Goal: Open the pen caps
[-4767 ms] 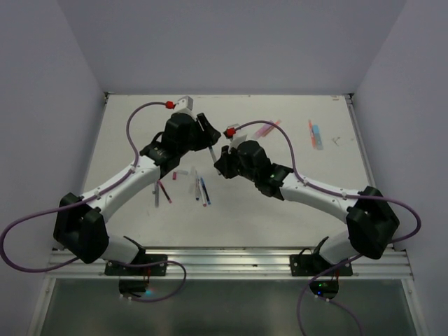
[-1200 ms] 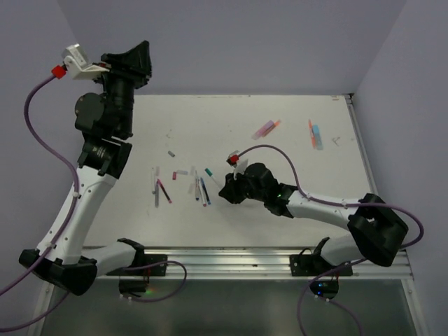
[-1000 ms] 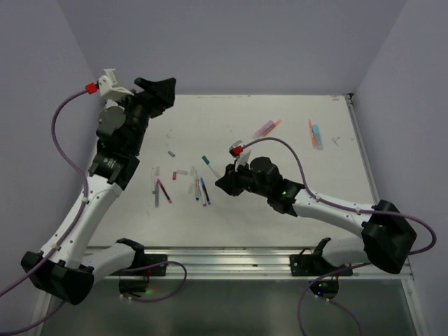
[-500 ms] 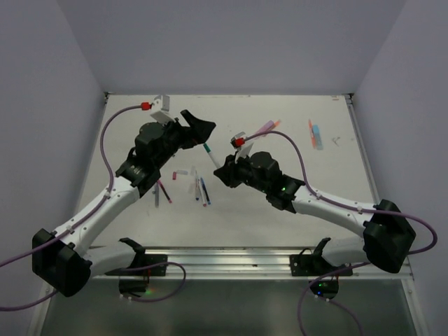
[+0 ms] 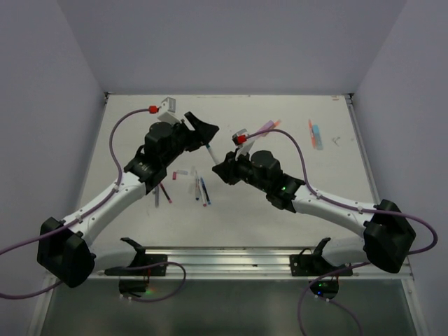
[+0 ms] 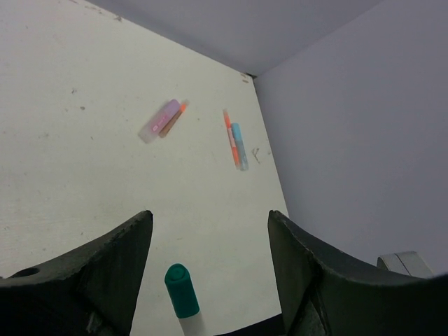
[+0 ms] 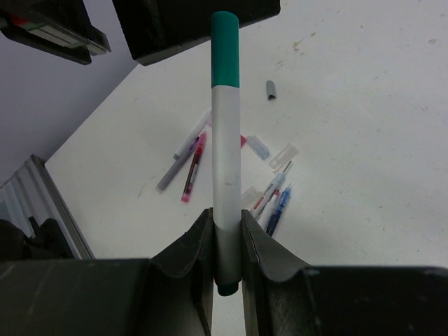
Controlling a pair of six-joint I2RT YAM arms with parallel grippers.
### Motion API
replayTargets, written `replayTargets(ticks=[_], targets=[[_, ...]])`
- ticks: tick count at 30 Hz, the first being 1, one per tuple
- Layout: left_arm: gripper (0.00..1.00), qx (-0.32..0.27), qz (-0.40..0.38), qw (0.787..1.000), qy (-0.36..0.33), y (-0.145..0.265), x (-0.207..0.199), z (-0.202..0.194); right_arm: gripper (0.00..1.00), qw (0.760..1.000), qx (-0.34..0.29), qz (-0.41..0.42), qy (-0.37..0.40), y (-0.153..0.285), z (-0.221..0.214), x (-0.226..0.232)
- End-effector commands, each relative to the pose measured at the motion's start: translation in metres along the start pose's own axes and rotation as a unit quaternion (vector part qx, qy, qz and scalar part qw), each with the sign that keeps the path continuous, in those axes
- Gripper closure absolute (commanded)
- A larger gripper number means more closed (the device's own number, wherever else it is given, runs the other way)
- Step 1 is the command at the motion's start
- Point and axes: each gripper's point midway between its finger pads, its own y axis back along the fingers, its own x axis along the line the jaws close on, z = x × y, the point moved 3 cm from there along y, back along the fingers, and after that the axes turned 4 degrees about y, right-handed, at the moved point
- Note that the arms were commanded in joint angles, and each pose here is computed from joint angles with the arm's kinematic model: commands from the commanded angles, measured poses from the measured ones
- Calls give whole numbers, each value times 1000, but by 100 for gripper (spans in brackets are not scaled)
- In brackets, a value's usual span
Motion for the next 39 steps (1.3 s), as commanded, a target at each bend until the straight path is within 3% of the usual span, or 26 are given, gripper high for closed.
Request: replayTargets(ticks=[1,11,23,28,35,39], targets=[[30,-2,-17,1000,14,-2,-9,-3,100,998,-56,8,-6,-5,35,9],[40,8,-15,1000,11,-6,-9,-9,100,999,-54,7,-7,-10,34,8],[66,-4,-2,1000,4,-6,-6,-6,100,999,-51,7,-8,-10,30,8],[100,-4,2,1000,0,-6,-3,-8,100,999,-50,7,-7,-11,31,7],[100,-19,-21,999,-31,-5,-16,2,100,1000,-10,22,3,-16,14,9],[100,-14,-38,997,-62,-5,-20,1,85,1000,-7,27,12,-15,18,12]])
